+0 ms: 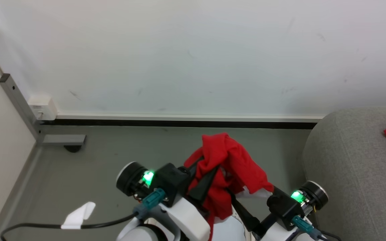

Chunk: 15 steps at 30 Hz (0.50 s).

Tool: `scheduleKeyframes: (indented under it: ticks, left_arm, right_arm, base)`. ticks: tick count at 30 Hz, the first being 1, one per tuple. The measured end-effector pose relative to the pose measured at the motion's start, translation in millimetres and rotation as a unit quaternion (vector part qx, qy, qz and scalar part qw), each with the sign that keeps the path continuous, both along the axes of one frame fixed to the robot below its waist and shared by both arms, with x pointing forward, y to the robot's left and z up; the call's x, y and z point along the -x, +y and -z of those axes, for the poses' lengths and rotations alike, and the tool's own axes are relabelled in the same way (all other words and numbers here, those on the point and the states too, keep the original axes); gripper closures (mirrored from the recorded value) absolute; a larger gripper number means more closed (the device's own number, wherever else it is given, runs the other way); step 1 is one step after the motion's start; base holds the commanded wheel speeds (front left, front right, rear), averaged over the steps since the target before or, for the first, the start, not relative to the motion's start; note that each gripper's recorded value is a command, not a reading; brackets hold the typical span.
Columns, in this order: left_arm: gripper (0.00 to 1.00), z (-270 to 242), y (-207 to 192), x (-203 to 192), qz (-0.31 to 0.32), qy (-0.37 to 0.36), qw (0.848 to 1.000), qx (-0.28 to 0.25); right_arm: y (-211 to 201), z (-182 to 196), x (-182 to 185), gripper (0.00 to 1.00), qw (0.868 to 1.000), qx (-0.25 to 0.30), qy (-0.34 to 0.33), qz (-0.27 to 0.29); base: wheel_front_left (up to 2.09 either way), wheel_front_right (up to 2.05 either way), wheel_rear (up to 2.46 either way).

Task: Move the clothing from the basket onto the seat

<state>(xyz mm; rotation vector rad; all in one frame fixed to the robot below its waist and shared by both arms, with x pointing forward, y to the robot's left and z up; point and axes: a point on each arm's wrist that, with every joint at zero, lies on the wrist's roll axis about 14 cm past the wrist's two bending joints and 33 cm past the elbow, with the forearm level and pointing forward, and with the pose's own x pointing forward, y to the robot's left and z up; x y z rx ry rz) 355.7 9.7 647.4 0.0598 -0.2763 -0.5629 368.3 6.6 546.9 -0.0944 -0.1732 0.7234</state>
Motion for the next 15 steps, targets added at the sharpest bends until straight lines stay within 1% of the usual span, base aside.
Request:
scheduleKeyframes:
  ticks: [5,6,7,11,15]
  left_arm:
    - [1.00,1,-8,5,0.014,0.003,1.000,-0.001]
    - [1.00,0,-8,5,0.015,0.003,1.000,-0.001]
    - [1.00,1,-7,5,0.014,0.004,1.000,-0.001]
    - [1.00,4,-5,4,0.009,0.012,1.000,-0.003]
    - [1.00,7,-2,1,0.003,0.016,1.000,-0.004]
  right_arm:
    - [10,20,-7,0.00,0.999,0.007,0.041,-0.001]
    - [10,26,-7,0.62,0.999,0.008,0.052,0.000]
    - [10,29,-9,1.00,0.998,0.006,0.060,0.003]
    - [13,26,-13,1.00,0.997,-0.025,0.077,0.009]
    - [11,25,-16,1.00,0.995,-0.043,0.088,0.016]
  base:
    - [0.00,0.00,0.00]
    - [0.00,0.00,0.00]
    - [0.00,0.00,0.00]
    - [0.00,0.00,0.00]
    - [0.00,0.00,0.00]
